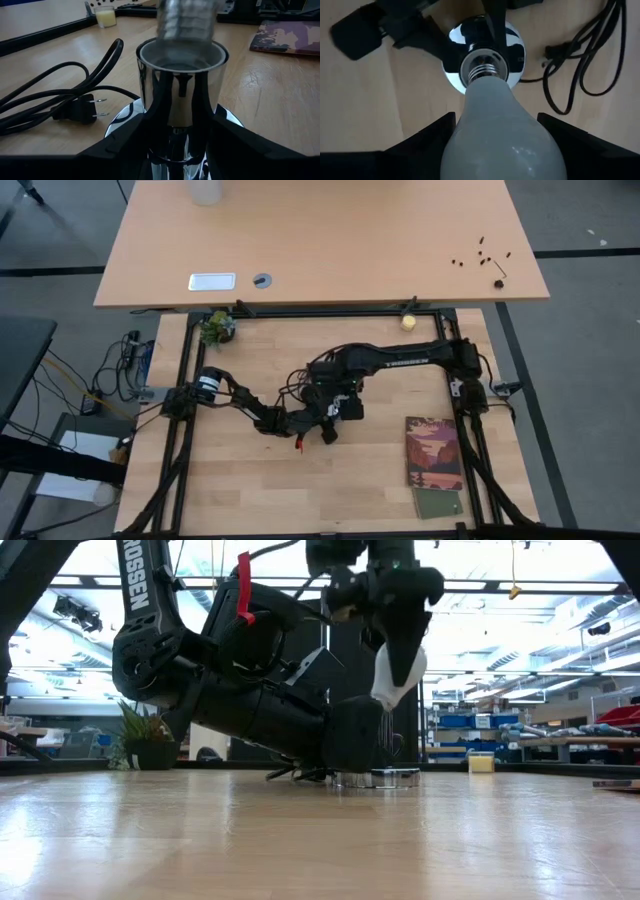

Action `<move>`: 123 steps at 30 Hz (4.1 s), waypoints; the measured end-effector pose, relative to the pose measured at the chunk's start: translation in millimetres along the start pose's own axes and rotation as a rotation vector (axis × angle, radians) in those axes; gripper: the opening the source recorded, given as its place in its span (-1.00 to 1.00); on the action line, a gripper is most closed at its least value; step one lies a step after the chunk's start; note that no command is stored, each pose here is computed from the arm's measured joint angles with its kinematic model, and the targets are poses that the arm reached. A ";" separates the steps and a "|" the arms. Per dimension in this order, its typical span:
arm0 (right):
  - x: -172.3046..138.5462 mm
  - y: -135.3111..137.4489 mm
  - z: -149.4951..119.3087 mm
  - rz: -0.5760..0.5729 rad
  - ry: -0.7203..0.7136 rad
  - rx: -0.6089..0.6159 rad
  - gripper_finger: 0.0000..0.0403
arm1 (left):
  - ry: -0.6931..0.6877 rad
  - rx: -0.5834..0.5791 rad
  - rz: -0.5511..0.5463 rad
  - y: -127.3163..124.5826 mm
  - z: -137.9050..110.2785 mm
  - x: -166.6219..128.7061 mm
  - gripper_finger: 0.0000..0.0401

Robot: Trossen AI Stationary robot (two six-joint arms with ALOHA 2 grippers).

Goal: Screw lightbulb
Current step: Insert the white lightbulb into the silver lamp

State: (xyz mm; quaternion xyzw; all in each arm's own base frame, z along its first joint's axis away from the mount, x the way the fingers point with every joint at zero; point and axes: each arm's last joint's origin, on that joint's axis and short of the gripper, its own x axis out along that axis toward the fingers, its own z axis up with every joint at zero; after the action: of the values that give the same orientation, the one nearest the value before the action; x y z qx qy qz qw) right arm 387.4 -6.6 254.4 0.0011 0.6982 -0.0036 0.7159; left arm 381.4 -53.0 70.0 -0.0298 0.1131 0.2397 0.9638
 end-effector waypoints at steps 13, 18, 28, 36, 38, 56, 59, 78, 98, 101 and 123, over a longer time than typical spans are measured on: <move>5.0 5.5 16.4 0.047 -0.132 -0.058 0.38 | -0.008 -0.003 0.006 0.2 0.7 0.0 0.09; 4.5 8.3 19.2 0.048 -0.162 -0.068 0.39 | -0.009 -0.004 0.006 0.2 1.0 0.0 0.09; 2.1 4.7 4.2 0.031 -0.029 -0.009 0.39 | -0.038 0.044 -0.010 -2.9 5.3 -2.3 0.09; -4.9 8.7 1.0 0.011 -0.040 -0.009 0.39 | -0.121 0.178 0.013 -21.5 30.5 -23.6 0.09; -6.5 9.2 0.0 0.008 -0.040 -0.005 0.39 | -0.128 0.209 0.038 -24.3 32.3 -27.3 0.09; -7.9 7.8 0.8 0.049 -0.056 0.088 0.39 | -0.114 0.214 0.080 -24.6 30.7 -28.7 0.09; -8.0 12.2 1.0 0.054 -0.059 0.078 0.39 | -0.113 0.217 0.080 -24.6 30.7 -28.5 0.09; -34.8 12.5 1.5 0.091 -0.086 0.141 0.39 | -0.173 0.253 0.077 -30.6 37.4 -34.0 0.16; -33.3 13.0 2.2 0.087 -0.084 0.243 0.39 | -0.222 0.379 0.187 -45.6 50.8 -55.9 0.34; -33.6 11.9 4.7 0.092 -0.109 0.268 0.39 | -0.216 0.378 0.195 -45.1 50.1 -55.6 0.32; -44.1 39.0 12.7 0.010 -0.234 0.078 0.39 | -0.246 0.215 0.192 -65.2 49.5 -83.4 0.30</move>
State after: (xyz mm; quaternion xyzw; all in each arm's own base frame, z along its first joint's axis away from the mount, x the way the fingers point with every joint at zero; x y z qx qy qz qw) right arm 399.3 32.4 298.7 0.0322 0.6091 -0.0274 0.7920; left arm 350.3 -143.1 137.7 0.1139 0.0218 0.3192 0.9406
